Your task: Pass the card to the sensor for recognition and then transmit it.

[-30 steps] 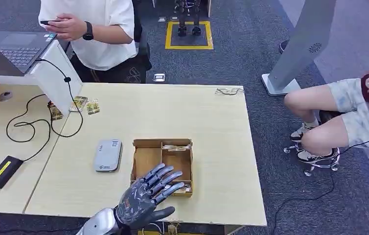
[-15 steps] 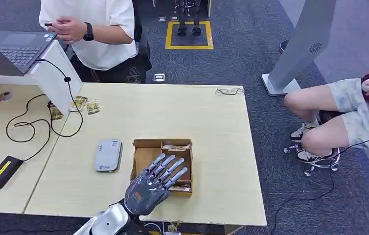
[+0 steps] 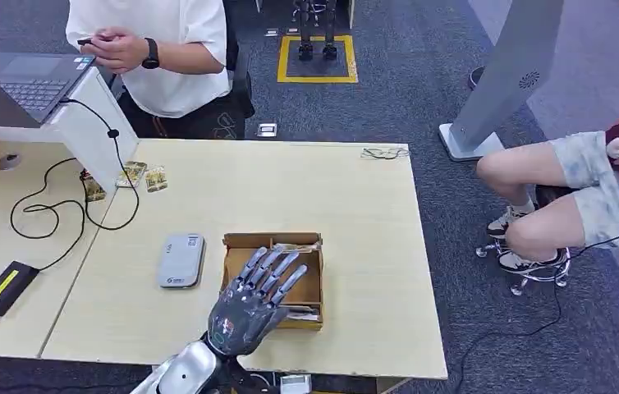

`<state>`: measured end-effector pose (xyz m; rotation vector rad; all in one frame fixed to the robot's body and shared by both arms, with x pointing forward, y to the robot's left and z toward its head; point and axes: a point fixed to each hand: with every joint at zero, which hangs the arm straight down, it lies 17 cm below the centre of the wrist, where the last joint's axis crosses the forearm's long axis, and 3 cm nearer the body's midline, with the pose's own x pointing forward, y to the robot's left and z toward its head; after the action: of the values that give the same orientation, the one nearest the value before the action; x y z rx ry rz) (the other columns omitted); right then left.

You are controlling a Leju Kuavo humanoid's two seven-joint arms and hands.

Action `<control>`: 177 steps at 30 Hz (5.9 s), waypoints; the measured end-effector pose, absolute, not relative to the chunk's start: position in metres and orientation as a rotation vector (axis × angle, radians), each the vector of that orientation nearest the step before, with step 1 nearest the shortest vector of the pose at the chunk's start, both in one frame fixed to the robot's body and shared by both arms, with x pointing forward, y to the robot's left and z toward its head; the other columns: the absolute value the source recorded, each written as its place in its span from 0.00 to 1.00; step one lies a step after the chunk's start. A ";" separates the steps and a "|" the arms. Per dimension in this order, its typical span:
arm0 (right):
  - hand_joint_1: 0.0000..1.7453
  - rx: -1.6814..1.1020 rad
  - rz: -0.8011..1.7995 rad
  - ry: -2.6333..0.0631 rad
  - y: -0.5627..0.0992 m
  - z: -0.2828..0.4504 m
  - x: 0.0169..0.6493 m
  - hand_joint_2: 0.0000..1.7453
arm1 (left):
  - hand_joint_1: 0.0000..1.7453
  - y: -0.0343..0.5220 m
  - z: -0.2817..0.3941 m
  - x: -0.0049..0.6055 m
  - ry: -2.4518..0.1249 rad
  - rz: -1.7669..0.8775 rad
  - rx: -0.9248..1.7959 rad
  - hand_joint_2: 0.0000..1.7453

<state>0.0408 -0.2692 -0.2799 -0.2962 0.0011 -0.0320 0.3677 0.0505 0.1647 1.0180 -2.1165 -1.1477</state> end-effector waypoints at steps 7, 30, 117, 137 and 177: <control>0.00 -0.297 -0.034 0.002 -0.269 -0.280 0.040 1.00 | 0.00 0.048 0.165 0.367 -2.117 -1.157 1.026 1.00; 0.00 -0.308 -0.026 -0.017 -0.272 -0.279 0.044 1.00 | 0.00 0.048 0.115 0.373 -1.981 -1.477 0.957 1.00; 0.00 -0.303 -0.002 -0.022 -0.271 -0.280 0.044 1.00 | 0.00 0.121 0.105 0.397 -1.942 -1.412 0.881 1.00; 0.00 -0.313 -0.002 -0.025 -0.278 -0.280 0.045 1.00 | 0.00 0.121 0.120 0.396 -2.004 -1.342 0.809 1.00; 0.00 -0.276 0.022 -0.037 -0.274 -0.281 0.047 1.00 | 0.00 0.118 0.106 0.400 -1.904 -1.507 0.758 1.00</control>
<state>0.0469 -0.2742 -0.2811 -0.2755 -0.0367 0.0221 0.3996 0.1183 0.1058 0.7581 -1.9035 -1.5068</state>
